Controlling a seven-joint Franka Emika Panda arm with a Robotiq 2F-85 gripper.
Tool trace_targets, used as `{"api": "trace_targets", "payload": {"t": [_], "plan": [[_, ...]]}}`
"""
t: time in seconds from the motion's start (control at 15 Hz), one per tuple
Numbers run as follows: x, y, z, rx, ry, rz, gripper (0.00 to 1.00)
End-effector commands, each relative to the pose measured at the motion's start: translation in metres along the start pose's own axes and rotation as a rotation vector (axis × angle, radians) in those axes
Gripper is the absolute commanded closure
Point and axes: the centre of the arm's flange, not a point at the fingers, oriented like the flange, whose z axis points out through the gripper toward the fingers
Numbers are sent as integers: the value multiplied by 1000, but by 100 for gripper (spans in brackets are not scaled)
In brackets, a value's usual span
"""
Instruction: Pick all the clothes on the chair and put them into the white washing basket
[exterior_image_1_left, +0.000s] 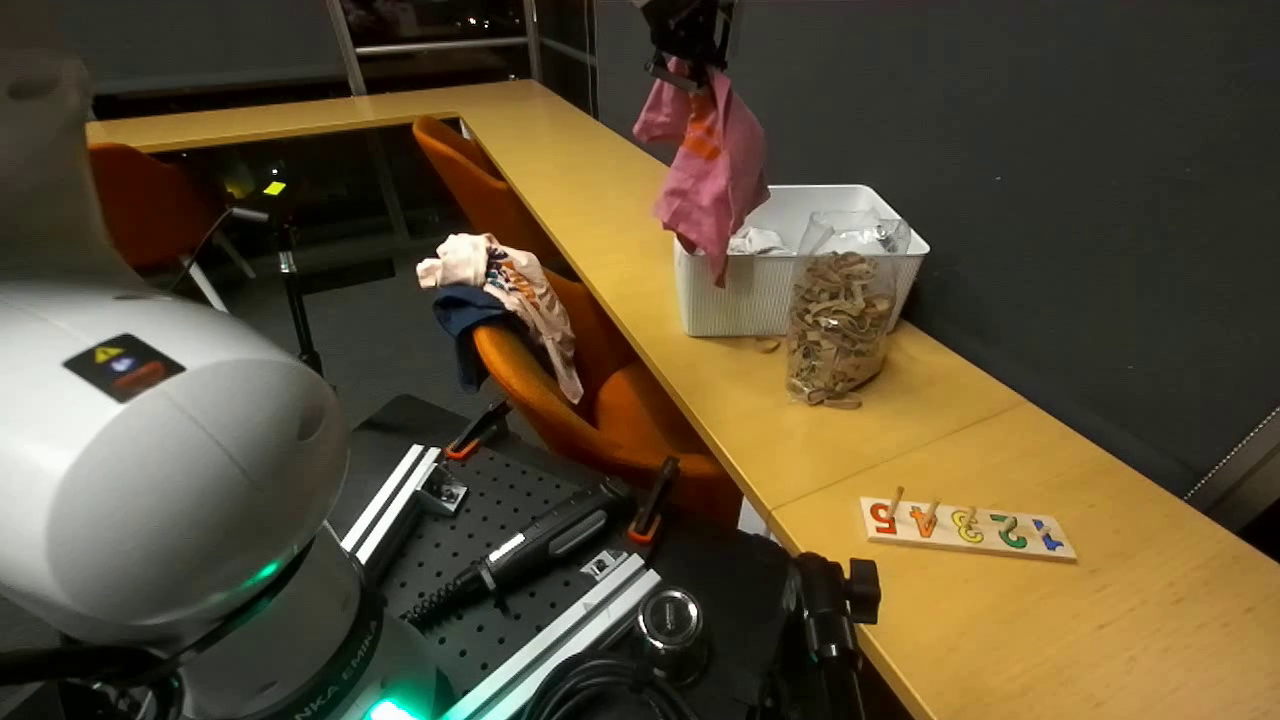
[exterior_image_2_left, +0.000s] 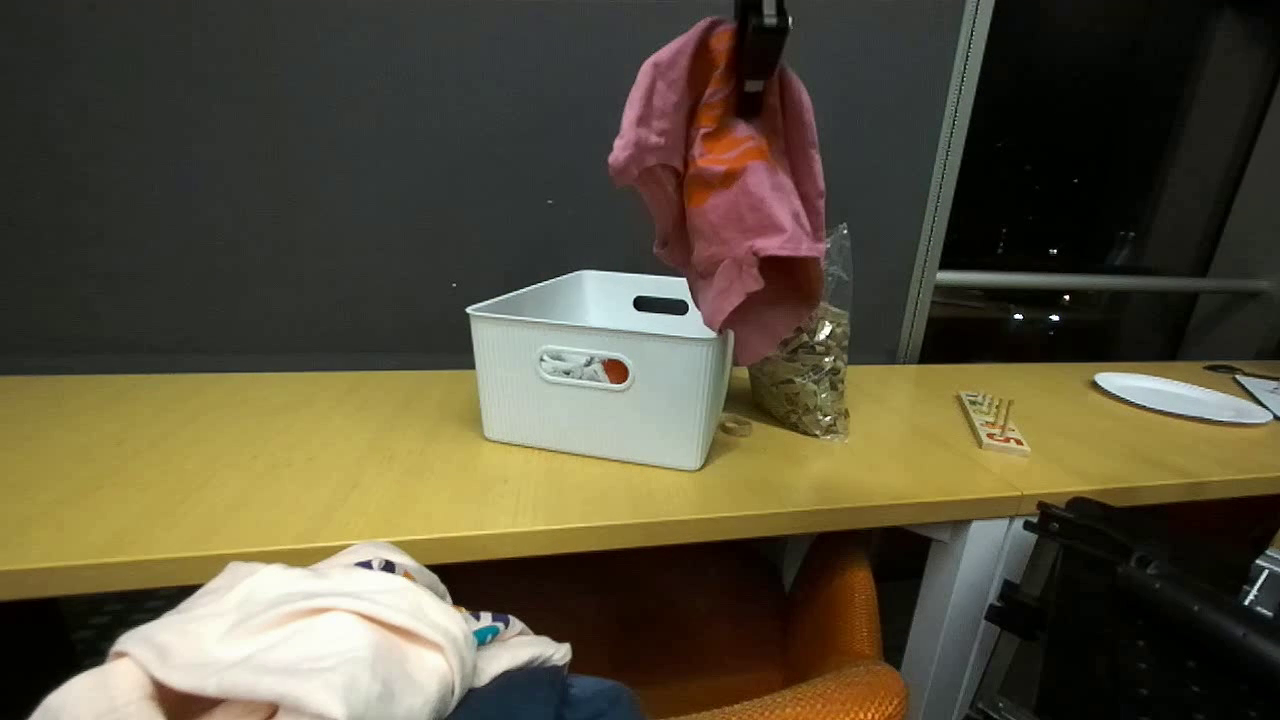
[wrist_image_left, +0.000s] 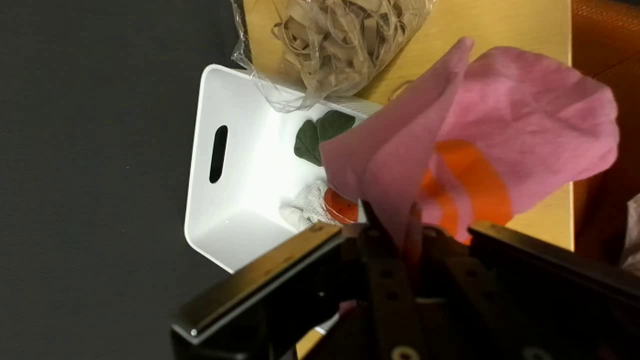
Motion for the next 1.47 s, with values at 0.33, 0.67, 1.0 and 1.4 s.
{"api": "trace_targets", "payload": {"t": [0.33,0.67,1.0,1.4], "plan": [[20,101,66,-6,-50,51,99],[58,117,120,1,-98,19,99],[112,62,144,41,-77,-82,82],[107,23,126,58,-60,-111,32]]}}
